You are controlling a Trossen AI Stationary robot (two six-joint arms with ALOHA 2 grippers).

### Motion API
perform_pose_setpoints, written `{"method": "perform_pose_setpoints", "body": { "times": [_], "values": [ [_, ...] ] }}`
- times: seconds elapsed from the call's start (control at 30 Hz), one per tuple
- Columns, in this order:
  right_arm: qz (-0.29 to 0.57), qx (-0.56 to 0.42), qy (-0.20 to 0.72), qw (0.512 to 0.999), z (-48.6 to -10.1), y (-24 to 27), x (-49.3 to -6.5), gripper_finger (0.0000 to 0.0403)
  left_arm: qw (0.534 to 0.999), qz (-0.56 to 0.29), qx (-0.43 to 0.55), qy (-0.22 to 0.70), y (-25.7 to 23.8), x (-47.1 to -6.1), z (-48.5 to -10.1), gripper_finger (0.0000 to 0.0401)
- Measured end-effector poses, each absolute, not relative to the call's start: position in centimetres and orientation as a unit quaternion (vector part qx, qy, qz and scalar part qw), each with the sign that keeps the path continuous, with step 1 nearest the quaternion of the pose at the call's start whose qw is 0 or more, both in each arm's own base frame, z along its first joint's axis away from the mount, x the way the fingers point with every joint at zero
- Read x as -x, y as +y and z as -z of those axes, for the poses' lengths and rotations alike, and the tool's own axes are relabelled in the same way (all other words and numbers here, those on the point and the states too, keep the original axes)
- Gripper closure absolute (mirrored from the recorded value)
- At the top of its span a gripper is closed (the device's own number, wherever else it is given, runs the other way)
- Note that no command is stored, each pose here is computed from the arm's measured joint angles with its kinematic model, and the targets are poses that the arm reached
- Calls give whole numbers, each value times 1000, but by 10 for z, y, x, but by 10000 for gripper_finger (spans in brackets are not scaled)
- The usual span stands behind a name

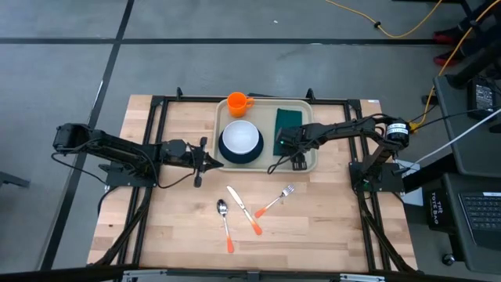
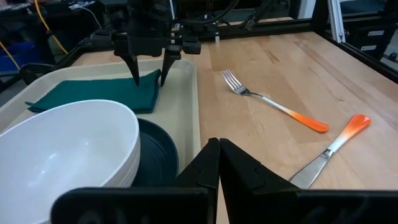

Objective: Set up tray
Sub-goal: Put the dark green napkin on the gray tray

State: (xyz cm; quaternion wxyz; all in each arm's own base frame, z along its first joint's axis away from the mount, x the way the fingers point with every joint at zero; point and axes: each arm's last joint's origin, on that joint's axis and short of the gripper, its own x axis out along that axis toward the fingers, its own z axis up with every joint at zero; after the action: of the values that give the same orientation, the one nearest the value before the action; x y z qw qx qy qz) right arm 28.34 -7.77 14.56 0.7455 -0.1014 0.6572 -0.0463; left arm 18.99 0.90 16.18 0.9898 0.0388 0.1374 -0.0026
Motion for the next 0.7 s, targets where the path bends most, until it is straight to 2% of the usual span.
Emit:
{"method": "perform_pose_setpoints", "body": {
  "times": [0.2, 0.7],
  "values": [
    [52, 92, 677, 728, -145, -77, -278, 162, 990, 3, -39, 137, 9, -190, -162, 400],
    [84, 117, 686, 714, -145, -79, -277, 184, 989, 4, -51, 138, 9, -190, -162, 400]
  ]
}}
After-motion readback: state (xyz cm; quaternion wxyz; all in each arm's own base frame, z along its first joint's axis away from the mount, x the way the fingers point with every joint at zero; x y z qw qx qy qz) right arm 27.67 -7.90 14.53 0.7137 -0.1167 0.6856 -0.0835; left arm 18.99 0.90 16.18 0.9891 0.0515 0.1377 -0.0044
